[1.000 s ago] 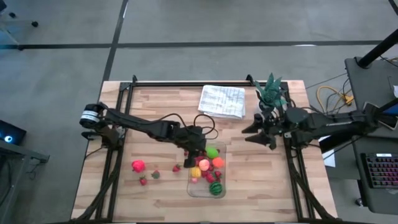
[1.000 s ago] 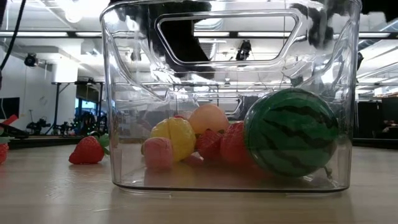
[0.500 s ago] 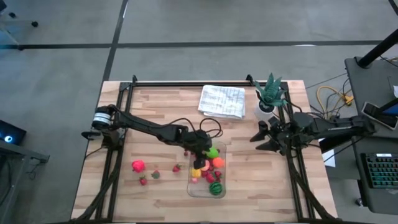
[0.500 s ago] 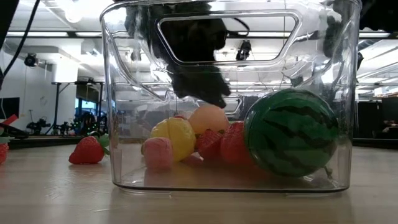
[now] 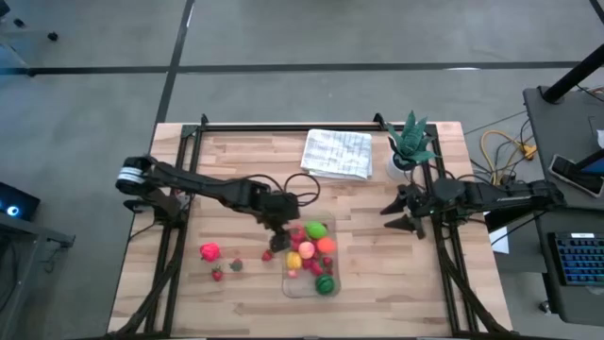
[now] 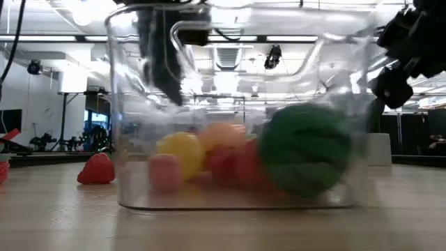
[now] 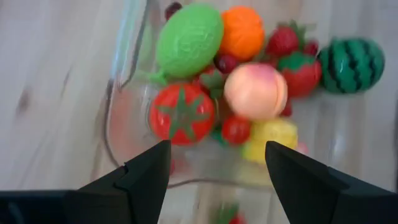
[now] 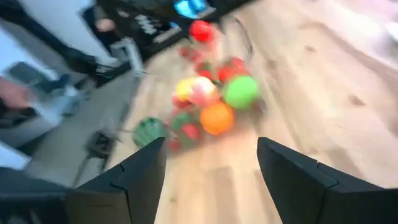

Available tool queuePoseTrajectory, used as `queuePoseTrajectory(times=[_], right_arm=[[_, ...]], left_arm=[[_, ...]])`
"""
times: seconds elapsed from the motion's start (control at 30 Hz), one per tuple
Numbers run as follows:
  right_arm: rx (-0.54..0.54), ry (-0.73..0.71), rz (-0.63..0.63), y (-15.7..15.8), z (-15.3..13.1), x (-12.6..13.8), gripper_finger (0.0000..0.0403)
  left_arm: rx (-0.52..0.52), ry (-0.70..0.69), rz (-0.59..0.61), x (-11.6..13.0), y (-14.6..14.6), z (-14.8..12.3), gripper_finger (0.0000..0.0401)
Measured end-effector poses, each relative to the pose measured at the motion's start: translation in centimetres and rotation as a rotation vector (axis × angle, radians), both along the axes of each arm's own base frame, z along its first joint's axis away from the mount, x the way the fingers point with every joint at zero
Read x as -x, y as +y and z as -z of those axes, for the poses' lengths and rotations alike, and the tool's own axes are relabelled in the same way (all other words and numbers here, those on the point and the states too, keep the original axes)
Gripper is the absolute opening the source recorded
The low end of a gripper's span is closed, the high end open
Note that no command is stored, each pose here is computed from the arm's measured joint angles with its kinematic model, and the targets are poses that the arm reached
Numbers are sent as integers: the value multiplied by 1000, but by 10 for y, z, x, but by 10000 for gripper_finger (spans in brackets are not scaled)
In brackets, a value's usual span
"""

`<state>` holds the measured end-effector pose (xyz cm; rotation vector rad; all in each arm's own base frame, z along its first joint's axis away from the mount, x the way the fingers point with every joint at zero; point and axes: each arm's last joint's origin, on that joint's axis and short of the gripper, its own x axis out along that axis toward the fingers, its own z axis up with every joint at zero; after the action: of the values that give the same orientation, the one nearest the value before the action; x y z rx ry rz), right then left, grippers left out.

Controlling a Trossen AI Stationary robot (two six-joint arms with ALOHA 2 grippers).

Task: Pick and placing Produce into tupperware
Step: Put the red cherry into the transparent bin

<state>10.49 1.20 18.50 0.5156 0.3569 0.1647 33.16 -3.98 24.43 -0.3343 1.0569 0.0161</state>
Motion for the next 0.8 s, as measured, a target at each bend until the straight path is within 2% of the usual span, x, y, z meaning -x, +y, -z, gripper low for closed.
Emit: queuePoseTrajectory(times=[0.1,0.27,0.4,0.53,0.67,0.8], right_arm=[[19,36,44,-1,6,1,242],[61,-41,33,-2,-6,3,242],[69,-107,36,-2,-19,8,242],[103,-189,52,-3,-24,16,242],[87,-247,71,-4,-17,24,242],[81,-220,74,-4,-13,22,242]], left_arm=[[-29,70,13,17,2,-5,247],[-47,66,29,35,4,-7,247],[-43,-67,31,38,5,-27,247],[-111,-171,30,43,8,-44,247],[-126,-138,17,55,11,-49,247],[-127,-50,21,69,12,-49,247]])
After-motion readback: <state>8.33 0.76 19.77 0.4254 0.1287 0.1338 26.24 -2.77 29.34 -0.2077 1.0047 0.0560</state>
